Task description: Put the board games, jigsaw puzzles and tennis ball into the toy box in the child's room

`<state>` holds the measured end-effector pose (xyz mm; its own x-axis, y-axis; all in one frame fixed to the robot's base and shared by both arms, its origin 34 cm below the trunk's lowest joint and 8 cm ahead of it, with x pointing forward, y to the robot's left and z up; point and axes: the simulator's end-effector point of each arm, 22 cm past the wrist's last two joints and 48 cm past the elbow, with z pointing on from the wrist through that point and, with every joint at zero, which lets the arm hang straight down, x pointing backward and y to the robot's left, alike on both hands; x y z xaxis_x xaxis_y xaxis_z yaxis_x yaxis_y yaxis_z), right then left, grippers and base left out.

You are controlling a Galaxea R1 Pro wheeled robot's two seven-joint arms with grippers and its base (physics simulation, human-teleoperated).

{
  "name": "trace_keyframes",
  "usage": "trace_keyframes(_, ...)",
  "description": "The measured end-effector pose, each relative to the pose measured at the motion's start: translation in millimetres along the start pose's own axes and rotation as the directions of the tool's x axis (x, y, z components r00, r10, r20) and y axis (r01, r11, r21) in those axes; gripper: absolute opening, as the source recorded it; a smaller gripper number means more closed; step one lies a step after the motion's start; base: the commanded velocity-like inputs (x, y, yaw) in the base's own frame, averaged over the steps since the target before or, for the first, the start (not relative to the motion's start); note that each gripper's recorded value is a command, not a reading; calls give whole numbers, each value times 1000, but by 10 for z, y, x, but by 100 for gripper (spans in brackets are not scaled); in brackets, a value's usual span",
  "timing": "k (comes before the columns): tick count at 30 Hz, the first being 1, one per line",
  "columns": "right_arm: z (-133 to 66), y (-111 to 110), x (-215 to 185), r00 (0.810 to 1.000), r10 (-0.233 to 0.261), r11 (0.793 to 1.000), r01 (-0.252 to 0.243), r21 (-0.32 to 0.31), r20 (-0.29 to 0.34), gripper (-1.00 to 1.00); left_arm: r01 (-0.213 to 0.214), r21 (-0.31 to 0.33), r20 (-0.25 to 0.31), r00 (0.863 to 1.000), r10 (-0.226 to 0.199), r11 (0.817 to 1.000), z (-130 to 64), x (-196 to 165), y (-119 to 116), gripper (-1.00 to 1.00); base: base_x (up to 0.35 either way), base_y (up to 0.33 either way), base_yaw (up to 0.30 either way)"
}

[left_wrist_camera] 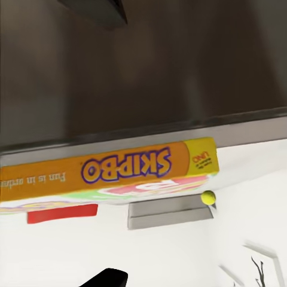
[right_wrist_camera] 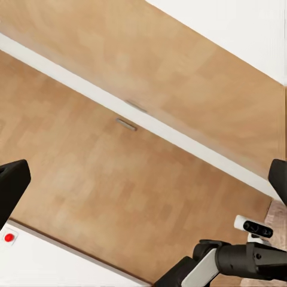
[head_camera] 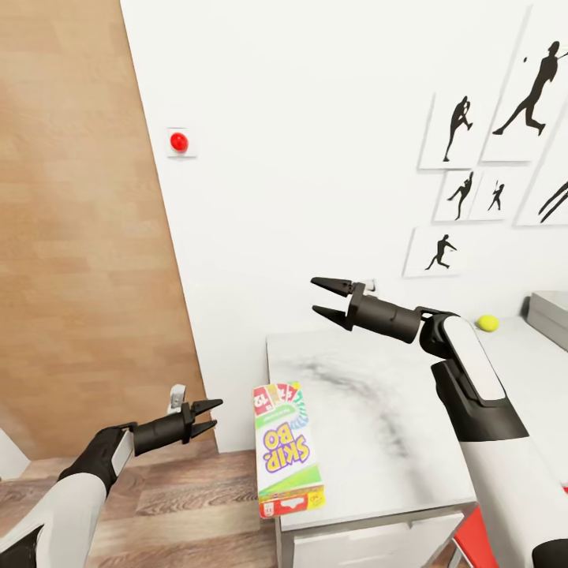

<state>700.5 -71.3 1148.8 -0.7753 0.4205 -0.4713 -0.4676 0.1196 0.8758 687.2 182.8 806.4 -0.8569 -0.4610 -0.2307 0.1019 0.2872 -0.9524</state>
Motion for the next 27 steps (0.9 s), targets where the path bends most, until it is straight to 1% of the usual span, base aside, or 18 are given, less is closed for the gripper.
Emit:
trace_keyframes(5, 8, -2, 5, 1000, 1, 1000, -1, 0, -1, 100, 2, 4, -3, 1000, -2, 1000, 29, 19, -11, 100, -79, -174, 0)
trace_keyframes(16, 59, 32, 39, 1000, 7, 1000, -7, -12, -5, 100, 6, 10, -8, 1000, -6, 1000, 66, 54, -19, 100, -13, -27, 0)
trace_keyframes(22, 62, 34, 40, 1000, 7, 1000, -7, -13, -5, 100, 7, 10, -8, 1000, -7, 1000, 67, 57, -18, 100, -1, -135, 0)
trace_keyframes(27, 65, 36, 43, 1000, 8, 1000, -8, -14, -5, 100, 7, 11, -8, 1000, -6, 1000, 68, 58, -19, 100, 0, -40, 0)
